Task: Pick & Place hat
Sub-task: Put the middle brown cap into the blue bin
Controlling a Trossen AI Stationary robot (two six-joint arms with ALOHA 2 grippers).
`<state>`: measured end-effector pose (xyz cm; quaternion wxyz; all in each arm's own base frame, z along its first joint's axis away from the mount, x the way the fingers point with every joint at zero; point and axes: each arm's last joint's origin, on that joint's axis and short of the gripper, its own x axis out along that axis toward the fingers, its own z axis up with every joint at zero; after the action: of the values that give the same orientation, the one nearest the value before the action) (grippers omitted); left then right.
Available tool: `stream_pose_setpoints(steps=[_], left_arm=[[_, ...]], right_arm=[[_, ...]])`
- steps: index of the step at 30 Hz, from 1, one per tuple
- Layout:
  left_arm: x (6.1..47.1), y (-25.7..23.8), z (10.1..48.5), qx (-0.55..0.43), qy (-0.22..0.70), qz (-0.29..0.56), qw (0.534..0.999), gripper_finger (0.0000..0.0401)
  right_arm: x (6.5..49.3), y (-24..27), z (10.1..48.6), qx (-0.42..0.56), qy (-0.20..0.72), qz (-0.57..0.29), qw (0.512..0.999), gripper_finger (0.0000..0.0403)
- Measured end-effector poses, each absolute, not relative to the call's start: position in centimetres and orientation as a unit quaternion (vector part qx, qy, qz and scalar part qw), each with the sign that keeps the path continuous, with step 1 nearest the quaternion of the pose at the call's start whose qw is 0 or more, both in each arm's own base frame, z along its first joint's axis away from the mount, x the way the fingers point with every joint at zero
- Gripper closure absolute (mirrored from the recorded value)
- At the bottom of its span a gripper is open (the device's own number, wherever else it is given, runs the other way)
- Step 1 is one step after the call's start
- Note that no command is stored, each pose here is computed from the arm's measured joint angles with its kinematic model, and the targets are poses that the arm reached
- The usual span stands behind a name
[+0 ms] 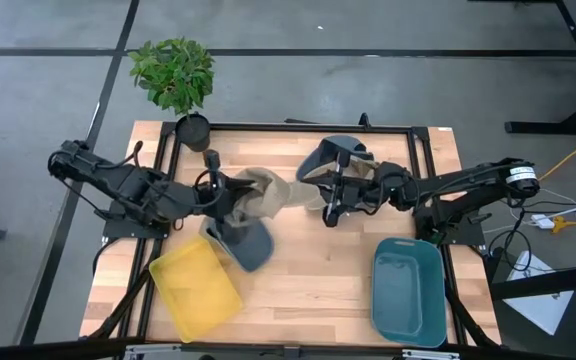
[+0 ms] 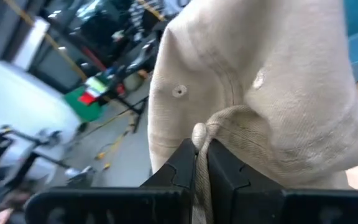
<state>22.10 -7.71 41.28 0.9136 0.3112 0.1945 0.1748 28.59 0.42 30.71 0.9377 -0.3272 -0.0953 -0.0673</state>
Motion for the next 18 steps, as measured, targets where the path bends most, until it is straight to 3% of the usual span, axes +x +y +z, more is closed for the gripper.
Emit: stream_pose_setpoints(steps=[14, 18], left_arm=[[18.3, -11.5, 42.0, 0.354, 0.165, 0.364, 0.846, 0.0388], [17.7, -12.1, 42.2, 0.354, 0.157, 0.363, 0.848, 0.0388]], right_arm=[[28.6, -1.4, 30.8, -0.32, -0.084, -0.103, 0.938, 0.0386], [28.6, -1.4, 30.8, -0.318, -0.087, -0.1, 0.939, 0.0386]])
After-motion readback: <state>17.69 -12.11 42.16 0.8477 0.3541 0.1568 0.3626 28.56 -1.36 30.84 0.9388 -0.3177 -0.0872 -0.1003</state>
